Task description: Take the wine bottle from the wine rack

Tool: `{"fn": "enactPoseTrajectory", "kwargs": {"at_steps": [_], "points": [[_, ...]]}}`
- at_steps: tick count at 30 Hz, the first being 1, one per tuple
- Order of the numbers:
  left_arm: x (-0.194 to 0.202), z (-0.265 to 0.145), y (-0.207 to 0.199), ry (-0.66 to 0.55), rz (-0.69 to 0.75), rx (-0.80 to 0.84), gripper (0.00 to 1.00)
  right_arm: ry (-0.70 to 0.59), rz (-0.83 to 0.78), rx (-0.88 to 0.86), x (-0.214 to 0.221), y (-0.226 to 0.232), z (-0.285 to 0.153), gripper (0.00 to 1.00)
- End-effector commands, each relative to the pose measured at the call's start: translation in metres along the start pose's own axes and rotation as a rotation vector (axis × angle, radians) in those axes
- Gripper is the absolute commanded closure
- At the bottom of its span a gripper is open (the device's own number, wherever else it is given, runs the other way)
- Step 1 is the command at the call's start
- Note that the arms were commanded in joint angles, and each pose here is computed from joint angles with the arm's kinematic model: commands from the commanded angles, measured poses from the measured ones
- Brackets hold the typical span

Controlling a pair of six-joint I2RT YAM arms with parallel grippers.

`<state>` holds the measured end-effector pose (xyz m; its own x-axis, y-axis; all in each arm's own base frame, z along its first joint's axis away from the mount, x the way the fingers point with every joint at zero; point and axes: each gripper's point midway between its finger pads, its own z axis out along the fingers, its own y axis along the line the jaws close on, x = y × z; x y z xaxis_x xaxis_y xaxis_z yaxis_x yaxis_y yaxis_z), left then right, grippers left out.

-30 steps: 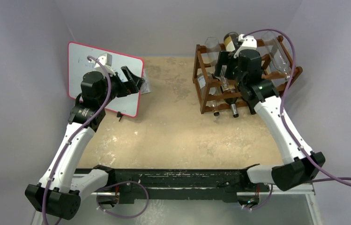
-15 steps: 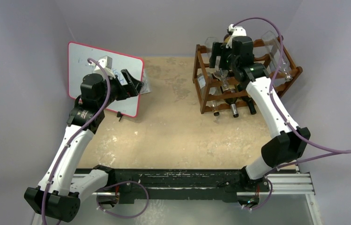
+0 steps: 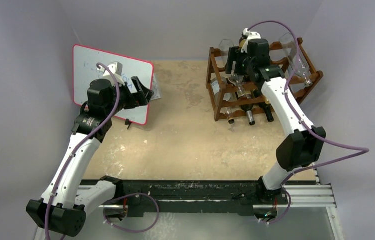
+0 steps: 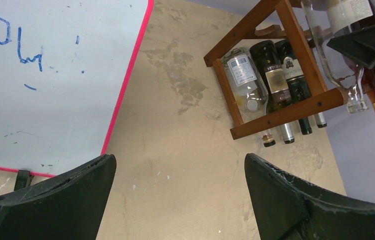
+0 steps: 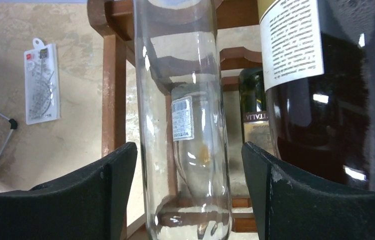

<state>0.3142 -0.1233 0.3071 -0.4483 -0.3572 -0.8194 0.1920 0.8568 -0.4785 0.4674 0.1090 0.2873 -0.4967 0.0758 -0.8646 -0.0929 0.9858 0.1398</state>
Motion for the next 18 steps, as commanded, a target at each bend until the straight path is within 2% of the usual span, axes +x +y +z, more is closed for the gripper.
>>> {"fn": "enactPoseTrajectory", "kwargs": {"at_steps": [1,10,14,18], "points": [[-0.014,-0.006,-0.007,-0.032,0.043,0.023,0.0,-0.042,-0.008,-0.052,-0.018,0.008,0.0,0.22],[-0.013,-0.007,-0.006,-0.025,0.041,0.019,0.0,-0.027,-0.019,-0.076,-0.014,0.009,0.013,0.27],[-0.011,-0.005,-0.006,-0.019,0.037,0.018,0.0,-0.031,-0.021,-0.079,-0.015,0.009,0.012,0.35],[-0.009,-0.002,-0.004,-0.009,0.027,0.013,0.0,-0.054,-0.02,-0.087,-0.021,0.011,0.005,0.47]]}}
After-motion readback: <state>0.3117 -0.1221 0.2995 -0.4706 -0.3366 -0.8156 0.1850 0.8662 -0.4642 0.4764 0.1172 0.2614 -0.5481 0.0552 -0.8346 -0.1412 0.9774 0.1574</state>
